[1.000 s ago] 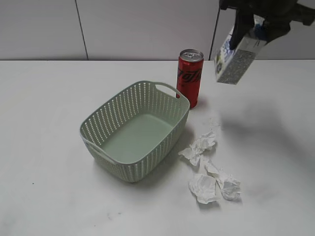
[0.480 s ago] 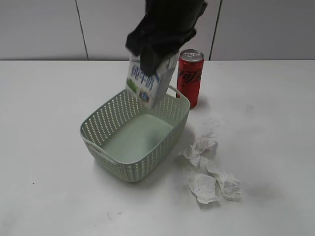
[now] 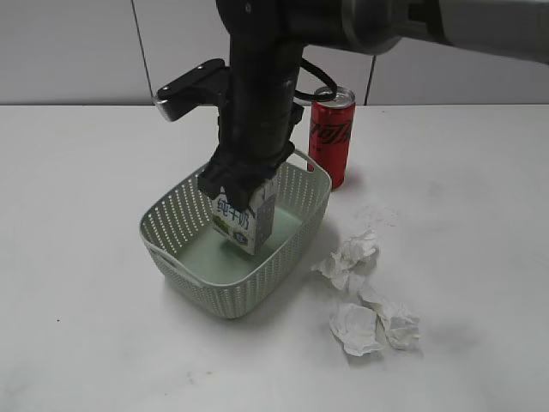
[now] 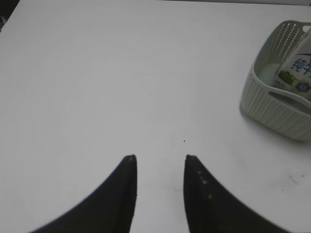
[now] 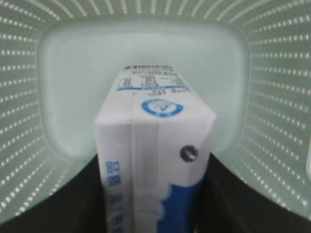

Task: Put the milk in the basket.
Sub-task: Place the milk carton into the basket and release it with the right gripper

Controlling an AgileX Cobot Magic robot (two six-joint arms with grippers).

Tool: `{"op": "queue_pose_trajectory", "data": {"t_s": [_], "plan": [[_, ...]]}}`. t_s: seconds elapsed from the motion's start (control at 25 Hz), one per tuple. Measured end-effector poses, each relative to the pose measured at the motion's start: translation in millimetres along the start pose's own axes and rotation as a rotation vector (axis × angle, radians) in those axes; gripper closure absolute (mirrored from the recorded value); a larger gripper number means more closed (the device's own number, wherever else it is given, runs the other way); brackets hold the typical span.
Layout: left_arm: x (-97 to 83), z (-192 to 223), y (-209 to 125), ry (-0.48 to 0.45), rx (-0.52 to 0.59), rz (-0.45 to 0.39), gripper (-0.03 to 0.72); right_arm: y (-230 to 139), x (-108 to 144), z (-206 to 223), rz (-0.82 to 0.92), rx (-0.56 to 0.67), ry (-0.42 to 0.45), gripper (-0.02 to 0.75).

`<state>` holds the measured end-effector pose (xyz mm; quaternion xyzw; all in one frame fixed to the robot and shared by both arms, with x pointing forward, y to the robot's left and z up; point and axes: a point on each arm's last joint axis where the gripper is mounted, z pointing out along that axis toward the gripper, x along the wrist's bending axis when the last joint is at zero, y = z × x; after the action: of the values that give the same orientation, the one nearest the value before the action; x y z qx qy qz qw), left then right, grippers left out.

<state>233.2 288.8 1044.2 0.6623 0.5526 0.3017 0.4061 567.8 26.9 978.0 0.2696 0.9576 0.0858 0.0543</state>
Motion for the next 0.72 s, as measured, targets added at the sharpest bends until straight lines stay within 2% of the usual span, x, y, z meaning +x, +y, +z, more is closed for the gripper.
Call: {"op": "queue_pose_trajectory", "data": {"t_s": [0.12,0.28,0.52,0.6,0.72], "plan": [[0.0,0.0,0.0,0.0,0.0,0.0,0.452,2.9,-0.7,4.7,-0.012,-0.023,-0.007,0.387],[0.0,0.0,0.0,0.0,0.0,0.0,0.452,1.2,-0.3,11.8,-0.046,0.006,0.001,0.379],[0.0,0.0,0.0,0.0,0.0,0.0,0.452,3.4,-1.1,9.8,-0.046,0.002,-0.003,0.177],[0.0,0.0,0.0,0.0,0.0,0.0,0.452,5.9,-1.9,0.5,-0.037,0.009,-0.003,0.156],[0.0,0.0,0.0,0.0,0.0,0.0,0.452,19.4,-7.9,-27.6,0.017,-0.062,-0.029,0.148]]}}
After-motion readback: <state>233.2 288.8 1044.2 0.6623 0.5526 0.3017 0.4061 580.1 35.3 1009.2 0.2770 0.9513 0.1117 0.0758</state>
